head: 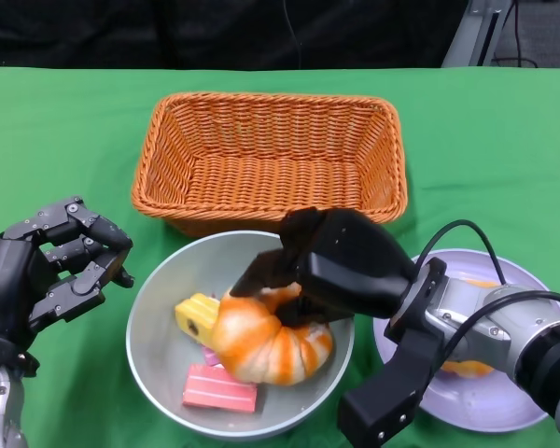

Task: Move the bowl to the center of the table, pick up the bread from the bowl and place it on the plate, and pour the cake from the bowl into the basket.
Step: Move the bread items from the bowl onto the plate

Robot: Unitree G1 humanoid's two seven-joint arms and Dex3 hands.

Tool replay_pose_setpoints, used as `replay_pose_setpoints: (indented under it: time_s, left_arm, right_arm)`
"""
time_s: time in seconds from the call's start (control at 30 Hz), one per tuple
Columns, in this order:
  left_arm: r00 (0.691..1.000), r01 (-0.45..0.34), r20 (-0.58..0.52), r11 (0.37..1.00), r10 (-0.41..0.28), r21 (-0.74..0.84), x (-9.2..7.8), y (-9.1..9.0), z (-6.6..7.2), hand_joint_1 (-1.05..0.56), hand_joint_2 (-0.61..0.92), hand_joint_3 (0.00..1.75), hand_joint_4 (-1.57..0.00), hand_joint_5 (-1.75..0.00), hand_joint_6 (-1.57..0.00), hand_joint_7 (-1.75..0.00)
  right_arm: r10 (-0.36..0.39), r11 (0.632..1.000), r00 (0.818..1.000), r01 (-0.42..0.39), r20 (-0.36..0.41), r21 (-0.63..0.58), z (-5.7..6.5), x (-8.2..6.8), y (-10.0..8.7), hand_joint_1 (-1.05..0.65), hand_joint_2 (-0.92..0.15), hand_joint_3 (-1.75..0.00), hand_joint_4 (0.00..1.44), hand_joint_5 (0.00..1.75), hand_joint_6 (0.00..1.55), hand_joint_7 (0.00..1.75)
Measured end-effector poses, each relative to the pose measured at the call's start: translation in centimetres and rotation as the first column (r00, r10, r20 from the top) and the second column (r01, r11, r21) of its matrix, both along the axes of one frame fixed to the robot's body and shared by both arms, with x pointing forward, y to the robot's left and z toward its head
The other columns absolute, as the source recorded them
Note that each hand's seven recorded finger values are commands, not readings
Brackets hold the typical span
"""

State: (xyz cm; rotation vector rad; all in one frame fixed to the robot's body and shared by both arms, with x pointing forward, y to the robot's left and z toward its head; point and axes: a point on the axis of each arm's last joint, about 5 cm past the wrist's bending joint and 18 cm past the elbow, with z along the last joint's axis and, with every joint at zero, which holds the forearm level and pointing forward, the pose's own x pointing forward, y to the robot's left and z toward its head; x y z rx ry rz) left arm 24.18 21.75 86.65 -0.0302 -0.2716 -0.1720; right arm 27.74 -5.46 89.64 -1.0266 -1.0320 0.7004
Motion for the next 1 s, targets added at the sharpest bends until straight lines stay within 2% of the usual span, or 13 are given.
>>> replay_pose_setpoints:
  time_s: [0.1, 0.2, 0.37, 0.57, 0.67, 0.77, 0.87, 1.0]
  left_arm:
    - [1.0, -0.002, 0.0, 1.0, 0.002, -0.003, 0.0, 0.0, 0.0, -0.13, 0.81, 0.52, -0.83, -1.44, -0.86, -1.09]
    - [1.0, 0.0, 0.001, 1.0, 0.0, -0.005, 0.0, 0.1, 0.0, -0.13, 0.8, 0.52, -0.83, -1.45, -0.87, -1.09]
    - [1.0, -0.001, 0.003, 1.0, 0.001, -0.003, 0.1, 0.1, 0.0, -0.12, 0.78, 0.58, -0.83, -1.47, -0.86, -1.12]
    - [1.0, 0.0, 0.002, 1.0, 0.0, 0.0, 0.1, 0.1, 0.0, -0.12, 0.76, 0.61, -0.83, -1.45, -0.85, -1.15]
    - [1.0, -0.001, 0.002, 1.0, 0.001, 0.002, 0.1, 0.1, 0.0, -0.13, 0.74, 0.62, -0.83, -1.45, -0.85, -1.16]
    - [1.0, -0.005, 0.003, 1.0, 0.005, 0.002, 0.1, 0.1, 0.1, -0.14, 0.74, 0.63, -0.83, -1.45, -0.85, -1.16]
    - [1.0, -0.006, 0.005, 1.0, 0.006, 0.005, 0.1, 0.2, 0.1, -0.12, 0.74, 0.63, -0.82, -1.44, -0.84, -1.16]
    - [1.0, -0.009, 0.005, 1.0, 0.009, 0.008, 0.1, 0.3, 0.1, -0.12, 0.75, 0.63, -0.83, -1.44, -0.85, -1.16]
  right_arm:
    - [-0.002, 1.0, 1.0, 0.002, -0.007, 0.029, 0.5, 0.2, -0.1, -0.19, -0.85, 0.0, 0.74, 1.44, 0.89, 0.73]
    - [-0.006, 0.999, 1.0, 0.007, -0.023, 0.046, 1.1, 0.4, -0.4, -0.19, -0.86, 0.0, 0.78, 1.31, 0.93, 0.61]
    - [-0.015, 0.996, 0.999, 0.019, -0.042, 0.088, 1.8, 0.6, -0.8, -0.16, -0.86, 0.0, 0.8, 1.32, 0.98, 0.56]
    - [-0.025, 0.992, 0.997, 0.034, -0.071, 0.125, 2.0, 0.7, -1.1, -0.15, -0.86, -0.01, 0.82, 1.3, 0.99, 0.58]
    - [-0.035, 0.987, 0.996, 0.049, -0.087, 0.156, 2.1, 0.7, -1.3, -0.14, -0.86, 0.0, 0.78, 1.42, 0.95, 0.69]
    - [-0.035, 0.983, 0.996, 0.049, -0.084, 0.174, 2.3, 0.5, -1.6, -0.15, -0.85, 0.0, 0.77, 1.45, 0.93, 0.74]
    - [-0.033, 0.979, 0.996, 0.048, -0.078, 0.199, 2.7, 0.3, -2.0, -0.12, -0.87, -0.01, 0.78, 1.41, 0.93, 0.75]
    - [-0.058, 0.968, 0.996, 0.074, -0.075, 0.241, 3.3, 0.3, -3.2, -0.08, -0.84, 0.0, 0.84, 1.33, 0.94, 0.77]
